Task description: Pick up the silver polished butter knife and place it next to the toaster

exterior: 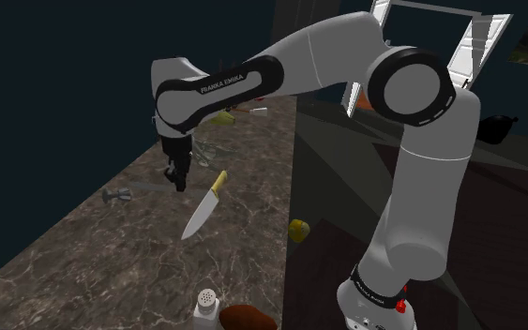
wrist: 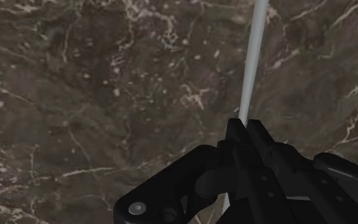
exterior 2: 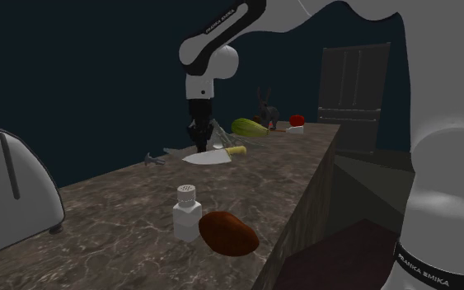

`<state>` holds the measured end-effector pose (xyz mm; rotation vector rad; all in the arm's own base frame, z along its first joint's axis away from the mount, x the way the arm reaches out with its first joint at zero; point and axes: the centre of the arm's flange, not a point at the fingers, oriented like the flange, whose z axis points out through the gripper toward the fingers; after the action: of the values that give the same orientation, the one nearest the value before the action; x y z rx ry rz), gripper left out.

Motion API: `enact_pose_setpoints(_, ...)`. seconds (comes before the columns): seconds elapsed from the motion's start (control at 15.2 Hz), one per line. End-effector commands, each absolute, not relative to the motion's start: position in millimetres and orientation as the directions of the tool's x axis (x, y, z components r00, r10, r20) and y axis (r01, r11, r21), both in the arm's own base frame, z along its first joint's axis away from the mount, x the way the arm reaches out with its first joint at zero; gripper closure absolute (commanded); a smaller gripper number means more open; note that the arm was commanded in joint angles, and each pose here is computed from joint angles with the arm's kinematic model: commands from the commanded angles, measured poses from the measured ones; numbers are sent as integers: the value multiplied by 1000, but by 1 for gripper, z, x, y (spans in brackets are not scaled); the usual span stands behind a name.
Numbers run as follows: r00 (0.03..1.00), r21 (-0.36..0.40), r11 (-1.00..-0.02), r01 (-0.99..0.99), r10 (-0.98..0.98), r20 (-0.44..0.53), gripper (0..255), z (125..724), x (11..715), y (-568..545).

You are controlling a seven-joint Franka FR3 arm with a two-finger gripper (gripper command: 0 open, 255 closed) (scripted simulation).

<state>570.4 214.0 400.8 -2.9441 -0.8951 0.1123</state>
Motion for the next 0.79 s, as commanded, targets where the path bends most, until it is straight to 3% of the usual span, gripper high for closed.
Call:
enact_pose_setpoints(0.0,828,-81,-829,553,558,-52,255,411,569,214)
enact_pose_setpoints(0.73,828,-81,-829,553,558,-52,255,469,569,214)
